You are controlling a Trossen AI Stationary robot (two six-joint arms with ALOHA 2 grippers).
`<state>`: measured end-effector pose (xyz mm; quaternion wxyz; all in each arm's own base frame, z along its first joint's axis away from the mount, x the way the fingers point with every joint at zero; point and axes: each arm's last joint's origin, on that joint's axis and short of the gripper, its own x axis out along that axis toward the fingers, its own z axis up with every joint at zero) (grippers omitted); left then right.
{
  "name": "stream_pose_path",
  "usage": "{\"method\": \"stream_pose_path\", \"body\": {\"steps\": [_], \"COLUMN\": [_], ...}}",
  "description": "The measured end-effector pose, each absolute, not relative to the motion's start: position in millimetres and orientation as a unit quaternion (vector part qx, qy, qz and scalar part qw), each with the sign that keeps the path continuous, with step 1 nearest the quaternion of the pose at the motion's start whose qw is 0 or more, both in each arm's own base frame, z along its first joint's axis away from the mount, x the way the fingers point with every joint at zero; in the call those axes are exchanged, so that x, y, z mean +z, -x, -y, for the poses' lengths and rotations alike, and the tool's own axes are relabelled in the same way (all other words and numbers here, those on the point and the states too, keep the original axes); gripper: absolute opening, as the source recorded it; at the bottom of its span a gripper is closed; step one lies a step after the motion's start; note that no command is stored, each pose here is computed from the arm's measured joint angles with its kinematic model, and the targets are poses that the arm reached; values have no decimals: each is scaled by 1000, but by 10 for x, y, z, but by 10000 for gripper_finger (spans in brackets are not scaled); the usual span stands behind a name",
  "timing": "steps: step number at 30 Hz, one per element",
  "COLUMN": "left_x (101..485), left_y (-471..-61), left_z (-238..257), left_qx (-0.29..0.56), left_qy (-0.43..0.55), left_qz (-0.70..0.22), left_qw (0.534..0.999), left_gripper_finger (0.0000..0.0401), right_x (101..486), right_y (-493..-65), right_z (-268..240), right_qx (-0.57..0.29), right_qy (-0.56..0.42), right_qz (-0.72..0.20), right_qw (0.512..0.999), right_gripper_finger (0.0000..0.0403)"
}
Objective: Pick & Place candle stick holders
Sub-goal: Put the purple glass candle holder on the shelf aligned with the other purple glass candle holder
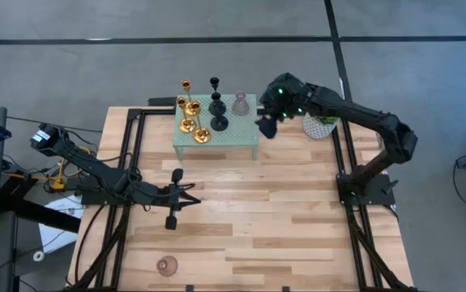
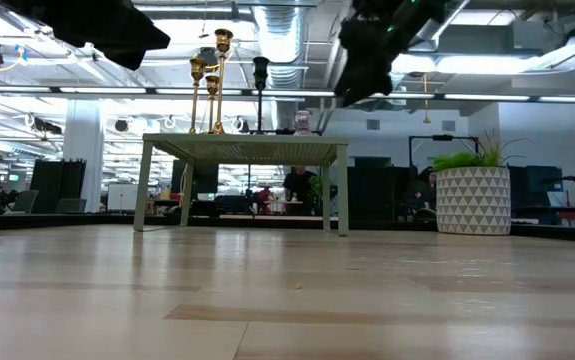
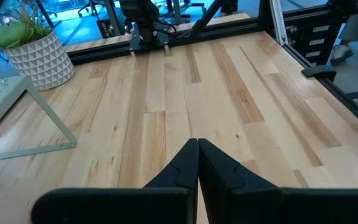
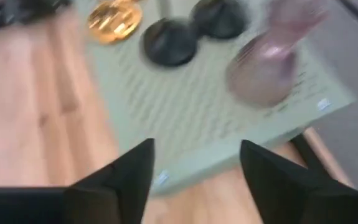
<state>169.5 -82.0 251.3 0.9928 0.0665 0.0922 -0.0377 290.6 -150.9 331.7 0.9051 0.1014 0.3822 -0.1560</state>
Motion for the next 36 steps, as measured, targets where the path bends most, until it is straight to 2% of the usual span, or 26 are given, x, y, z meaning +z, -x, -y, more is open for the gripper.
{"method": "stream_pose_path", "body": {"steps": [3,6,8,9,16,19,24,28,33,36], "left_x": [2513,2513,2513,2513,2502,2436,2387,2382,2264,2128], "left_y": [-1695,-1696,-1696,-1695,-1693,-1621,-1370,-1124,-835,-721], "left_z": [820,820,820,820,819,822,837,846,780,762], "left_qx": [-38,-38,-38,-38,-38,-48,-87,-138,-153,-179], "left_qy": [-72,-72,-72,-72,-66,-87,-108,-115,-66,-59], "left_qz": [-92,-92,-92,-92,-97,-137,-189,-210,-252,-246], "left_qw": [992,992,992,992,992,986,972,961,953,951], "left_gripper_finger": [10,10,10,10,10,5,5,4,4,4], "right_x": [3280,3242,3234,3227,3149,3041,2826,2679,2557,2523], "right_y": [-2836,-2788,-2792,-2796,-2759,-2707,-2680,-2714,-2807,-2888], "right_z": [1304,1095,932,848,196,-43,-267,-360,-486,-557], "right_qx": [-136,-116,-95,-84,-98,-85,-61,-82,-87,-89], "right_qy": [-106,-105,-90,-81,-4,12,-13,-38,-47,-48], "right_qz": [-402,-403,-386,-376,-308,-285,-251,-235,-210,-188], "right_qw": [899,902,913,919,946,955,966,968,973,977], "right_gripper_finger": [162,81,28,15,3,4,2,1,1,1]}}
